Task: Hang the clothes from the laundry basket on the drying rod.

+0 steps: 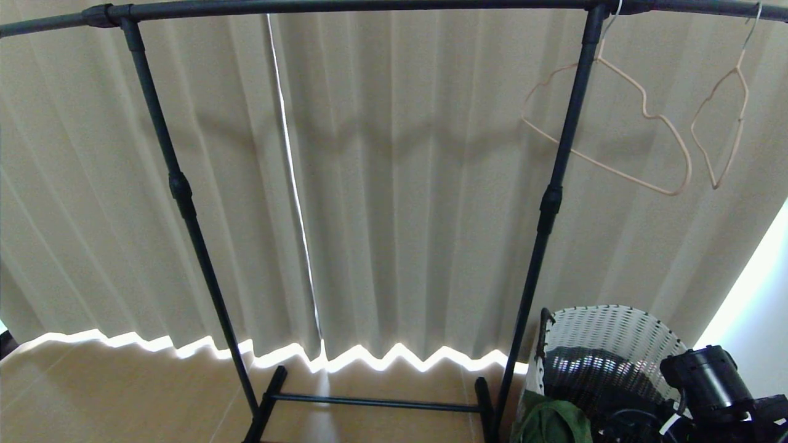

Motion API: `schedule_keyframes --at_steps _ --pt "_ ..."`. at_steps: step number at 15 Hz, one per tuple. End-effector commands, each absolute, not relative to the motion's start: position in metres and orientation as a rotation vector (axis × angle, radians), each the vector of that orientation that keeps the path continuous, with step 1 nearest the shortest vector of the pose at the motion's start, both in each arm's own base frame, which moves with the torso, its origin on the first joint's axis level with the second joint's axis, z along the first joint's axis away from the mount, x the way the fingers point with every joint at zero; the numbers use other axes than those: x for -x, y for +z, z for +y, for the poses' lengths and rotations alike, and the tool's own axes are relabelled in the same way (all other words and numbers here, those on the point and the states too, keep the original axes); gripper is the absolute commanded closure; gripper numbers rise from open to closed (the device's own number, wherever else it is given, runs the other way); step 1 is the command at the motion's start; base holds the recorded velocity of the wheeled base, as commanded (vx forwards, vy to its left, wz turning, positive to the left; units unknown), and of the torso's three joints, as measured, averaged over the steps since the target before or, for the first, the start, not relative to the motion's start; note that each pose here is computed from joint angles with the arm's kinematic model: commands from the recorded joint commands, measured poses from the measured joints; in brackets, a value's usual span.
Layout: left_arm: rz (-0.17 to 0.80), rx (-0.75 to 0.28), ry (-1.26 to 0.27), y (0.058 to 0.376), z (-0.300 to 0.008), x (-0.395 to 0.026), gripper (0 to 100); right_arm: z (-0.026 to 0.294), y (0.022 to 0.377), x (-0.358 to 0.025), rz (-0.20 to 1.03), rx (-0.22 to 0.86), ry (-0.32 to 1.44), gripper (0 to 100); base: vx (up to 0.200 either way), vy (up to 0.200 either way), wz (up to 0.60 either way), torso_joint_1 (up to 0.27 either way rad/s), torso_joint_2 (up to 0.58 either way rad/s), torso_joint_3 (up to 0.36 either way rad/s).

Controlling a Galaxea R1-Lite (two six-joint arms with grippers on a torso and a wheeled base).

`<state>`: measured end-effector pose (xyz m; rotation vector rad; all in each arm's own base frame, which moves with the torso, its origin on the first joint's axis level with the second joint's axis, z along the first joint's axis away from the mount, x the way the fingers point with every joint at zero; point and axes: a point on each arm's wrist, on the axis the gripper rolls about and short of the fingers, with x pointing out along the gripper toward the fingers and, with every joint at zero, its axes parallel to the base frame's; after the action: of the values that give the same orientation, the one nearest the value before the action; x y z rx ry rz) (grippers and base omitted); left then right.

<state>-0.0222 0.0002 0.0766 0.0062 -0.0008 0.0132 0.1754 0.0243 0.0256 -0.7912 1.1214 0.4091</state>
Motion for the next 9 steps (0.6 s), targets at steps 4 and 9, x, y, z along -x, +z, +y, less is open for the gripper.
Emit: schedule_keyframes --at_steps 4,9 --pt "-0.002 0.000 0.014 0.0766 0.0002 0.0222 0 0.0226 0.0212 -0.1766 1.152 0.798 0.396 0 0.000 0.000 0.00 0.000 0.00 0.000" --pt "-0.003 0.028 0.015 0.0768 0.0003 0.0222 0 0.0204 0.0256 -0.1716 1.140 0.804 0.367 100 0.000 0.000 0.00 0.000 0.00 0.000"
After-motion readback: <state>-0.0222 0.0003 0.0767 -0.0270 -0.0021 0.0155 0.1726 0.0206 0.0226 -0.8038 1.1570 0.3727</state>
